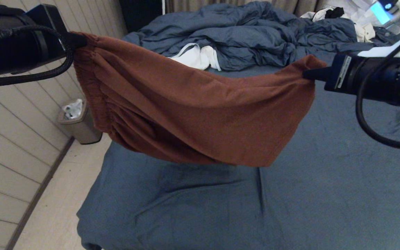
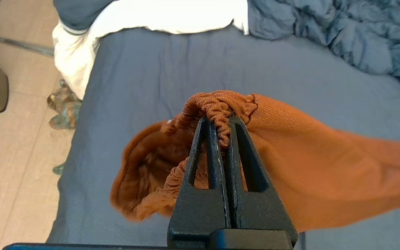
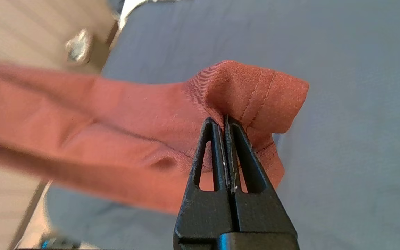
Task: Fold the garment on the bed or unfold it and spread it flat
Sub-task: Unford the brown shorts
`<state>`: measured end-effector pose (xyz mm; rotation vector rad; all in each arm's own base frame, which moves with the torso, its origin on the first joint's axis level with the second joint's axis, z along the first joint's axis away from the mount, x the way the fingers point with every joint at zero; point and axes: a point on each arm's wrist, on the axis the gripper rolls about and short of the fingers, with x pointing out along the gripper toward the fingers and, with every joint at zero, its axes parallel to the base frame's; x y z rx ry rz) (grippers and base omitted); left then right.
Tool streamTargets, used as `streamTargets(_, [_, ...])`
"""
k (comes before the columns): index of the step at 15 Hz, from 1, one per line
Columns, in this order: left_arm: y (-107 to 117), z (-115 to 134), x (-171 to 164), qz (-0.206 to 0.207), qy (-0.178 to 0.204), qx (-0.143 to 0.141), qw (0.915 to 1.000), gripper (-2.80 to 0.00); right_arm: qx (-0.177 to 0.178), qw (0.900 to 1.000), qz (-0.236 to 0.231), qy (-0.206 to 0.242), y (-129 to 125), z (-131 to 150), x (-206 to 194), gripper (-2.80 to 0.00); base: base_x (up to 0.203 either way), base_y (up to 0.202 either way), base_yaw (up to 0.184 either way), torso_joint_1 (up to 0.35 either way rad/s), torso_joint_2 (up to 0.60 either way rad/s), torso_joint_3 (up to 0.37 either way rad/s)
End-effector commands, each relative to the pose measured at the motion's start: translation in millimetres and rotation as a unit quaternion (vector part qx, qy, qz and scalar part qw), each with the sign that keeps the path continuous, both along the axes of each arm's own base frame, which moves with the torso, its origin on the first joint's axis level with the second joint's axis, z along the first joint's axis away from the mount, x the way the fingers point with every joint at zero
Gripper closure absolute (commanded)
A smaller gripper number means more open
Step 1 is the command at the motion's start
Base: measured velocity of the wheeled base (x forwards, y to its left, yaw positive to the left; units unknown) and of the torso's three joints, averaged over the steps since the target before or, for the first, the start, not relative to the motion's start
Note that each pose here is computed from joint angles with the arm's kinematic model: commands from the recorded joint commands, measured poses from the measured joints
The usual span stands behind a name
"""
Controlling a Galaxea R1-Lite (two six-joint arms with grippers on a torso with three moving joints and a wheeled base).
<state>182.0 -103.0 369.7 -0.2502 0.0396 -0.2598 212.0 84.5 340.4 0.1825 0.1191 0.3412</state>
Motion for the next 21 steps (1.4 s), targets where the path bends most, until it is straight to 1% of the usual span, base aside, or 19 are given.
streamTargets(1, [-3,1,-5,-0.012,-0.002,-0.002,0.9999,0.0,0.004,1.0,0.025,-0.006,6,4,-13,0.0,0.0,0.0,0.0,0.0,0.0,0.0])
streamTargets(4, [-10,3,-14,-0.037,0.0,-0.001,0.9993,0.0,0.004,0.999,0.053,-0.008,15,5,-22,0.0,0.0,0.0,0.0,0.0,0.0,0.0])
streamTargets(6, [-10,4,-25,-0.055,0.008,0.003,0.9985,0.0,0.003,0.998,0.061,0.002,13,8,-33,0.0,0.0,0.0,0.0,0.0,0.0,0.0])
streamTargets(8, [-8,8,-36,-0.065,0.004,0.0,0.9979,0.0,0.005,0.997,0.076,0.0,14,10,-43,0.0,0.0,0.0,0.0,0.0,0.0,0.0])
streamTargets(9, [-7,10,-43,-0.064,-0.001,-0.004,0.998,0.0,0.003,0.996,0.09,0.004,16,9,-51,0.0,0.0,0.0,0.0,0.0,0.0,0.0])
streamTargets(10, [-3,10,-50,-0.061,0.0,-0.001,0.9981,0.0,-0.005,0.995,0.1,0.021,15,5,-59,0.0,0.0,0.0,0.0,0.0,0.0,0.0])
streamTargets(12, [6,8,-62,-0.062,0.013,0.01,0.998,0.0,-0.014,0.993,0.11,0.038,10,-3,-71,0.0,0.0,0.0,0.0,0.0,0.0,0.0])
streamTargets(14, [13,11,-71,-0.066,0.01,0.011,0.9977,0.0,-0.013,0.992,0.123,0.039,7,-4,-77,0.0,0.0,0.0,0.0,0.0,0.0,0.0])
streamTargets(16, [17,11,-77,-0.07,0.002,0.016,0.9974,0.0,-0.012,0.989,0.141,0.036,10,-1,-82,0.0,0.0,0.0,0.0,0.0,0.0,0.0])
streamTargets(19, [19,14,-86,-0.091,-0.007,0.014,0.9958,0.0,-0.013,0.986,0.164,0.035,15,-1,-88,0.0,0.0,0.0,0.0,0.0,0.0,0.0])
streamTargets(21, [22,17,-91,-0.094,-0.017,0.019,0.9952,0.0,-0.019,0.983,0.178,0.043,14,-2,-96,0.0,0.0,0.0,0.0,0.0,0.0,0.0])
